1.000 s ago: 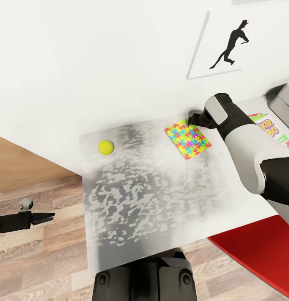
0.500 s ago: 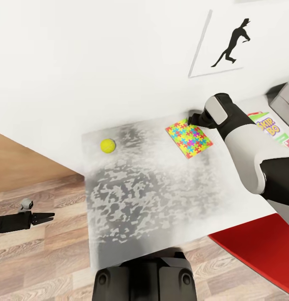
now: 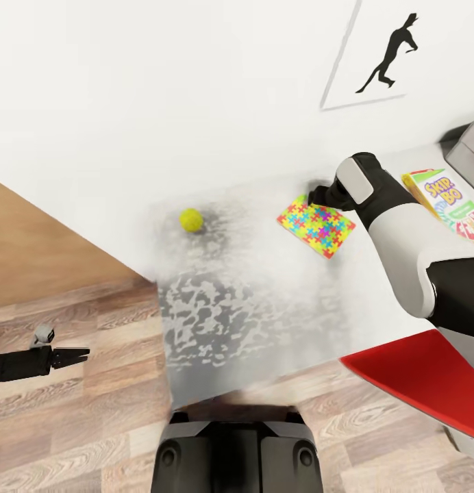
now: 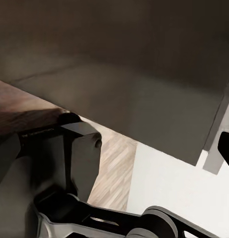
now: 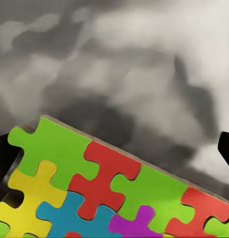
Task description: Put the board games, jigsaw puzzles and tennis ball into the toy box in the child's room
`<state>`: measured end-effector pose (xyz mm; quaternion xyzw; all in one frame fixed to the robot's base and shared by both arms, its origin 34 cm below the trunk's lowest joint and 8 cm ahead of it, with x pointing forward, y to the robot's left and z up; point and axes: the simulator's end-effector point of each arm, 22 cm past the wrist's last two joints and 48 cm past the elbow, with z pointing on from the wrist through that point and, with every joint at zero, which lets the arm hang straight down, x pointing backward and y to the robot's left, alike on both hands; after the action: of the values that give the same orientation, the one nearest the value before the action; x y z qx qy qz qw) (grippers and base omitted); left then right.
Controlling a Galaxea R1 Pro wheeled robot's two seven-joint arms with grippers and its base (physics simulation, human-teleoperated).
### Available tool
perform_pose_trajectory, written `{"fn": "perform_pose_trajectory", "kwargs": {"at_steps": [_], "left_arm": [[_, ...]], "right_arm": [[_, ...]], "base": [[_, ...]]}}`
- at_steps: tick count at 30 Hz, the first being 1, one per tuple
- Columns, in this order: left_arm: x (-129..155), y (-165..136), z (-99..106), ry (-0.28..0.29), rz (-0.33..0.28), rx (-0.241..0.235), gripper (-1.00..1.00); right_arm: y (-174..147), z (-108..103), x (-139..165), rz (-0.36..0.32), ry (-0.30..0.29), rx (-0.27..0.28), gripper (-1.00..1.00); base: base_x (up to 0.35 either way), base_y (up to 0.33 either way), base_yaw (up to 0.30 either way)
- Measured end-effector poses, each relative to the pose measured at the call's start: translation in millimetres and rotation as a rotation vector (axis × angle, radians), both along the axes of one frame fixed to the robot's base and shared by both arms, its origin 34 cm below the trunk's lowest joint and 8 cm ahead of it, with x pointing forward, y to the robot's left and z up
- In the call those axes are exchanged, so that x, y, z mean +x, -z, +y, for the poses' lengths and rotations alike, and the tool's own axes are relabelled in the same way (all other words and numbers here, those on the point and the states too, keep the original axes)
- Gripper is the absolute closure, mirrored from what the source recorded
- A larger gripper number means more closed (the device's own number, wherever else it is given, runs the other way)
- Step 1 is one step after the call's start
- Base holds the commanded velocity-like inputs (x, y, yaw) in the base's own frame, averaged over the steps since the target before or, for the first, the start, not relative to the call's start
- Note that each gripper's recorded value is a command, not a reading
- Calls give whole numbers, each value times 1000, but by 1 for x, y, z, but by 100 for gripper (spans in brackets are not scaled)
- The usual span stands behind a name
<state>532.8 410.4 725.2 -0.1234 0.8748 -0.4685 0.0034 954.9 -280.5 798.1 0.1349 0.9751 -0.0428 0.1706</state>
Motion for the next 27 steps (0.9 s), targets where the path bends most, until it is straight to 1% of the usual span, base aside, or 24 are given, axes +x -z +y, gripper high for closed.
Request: {"fn": "perform_pose_trajectory", "kwargs": {"at_steps": [8,14,19,27], "left_arm": [[0,0,0,0,0,0,-100],[0,0,0,-1,0,0,-100],[0,0,0,-1,-1,0,-100],[0,0,0,-1,-1,0,-100]], "right_arm": [[0,1,0,0,0,2,-100],[0,0,0,0,-2,-4,-100],[0,-1,0,-1,-2,-7,-100],[0,-1,0,-3,0,-3,-100]], "base": [[-267,7,0],[-230,80,0],[-165,104,0],[-127,22,0]]}}
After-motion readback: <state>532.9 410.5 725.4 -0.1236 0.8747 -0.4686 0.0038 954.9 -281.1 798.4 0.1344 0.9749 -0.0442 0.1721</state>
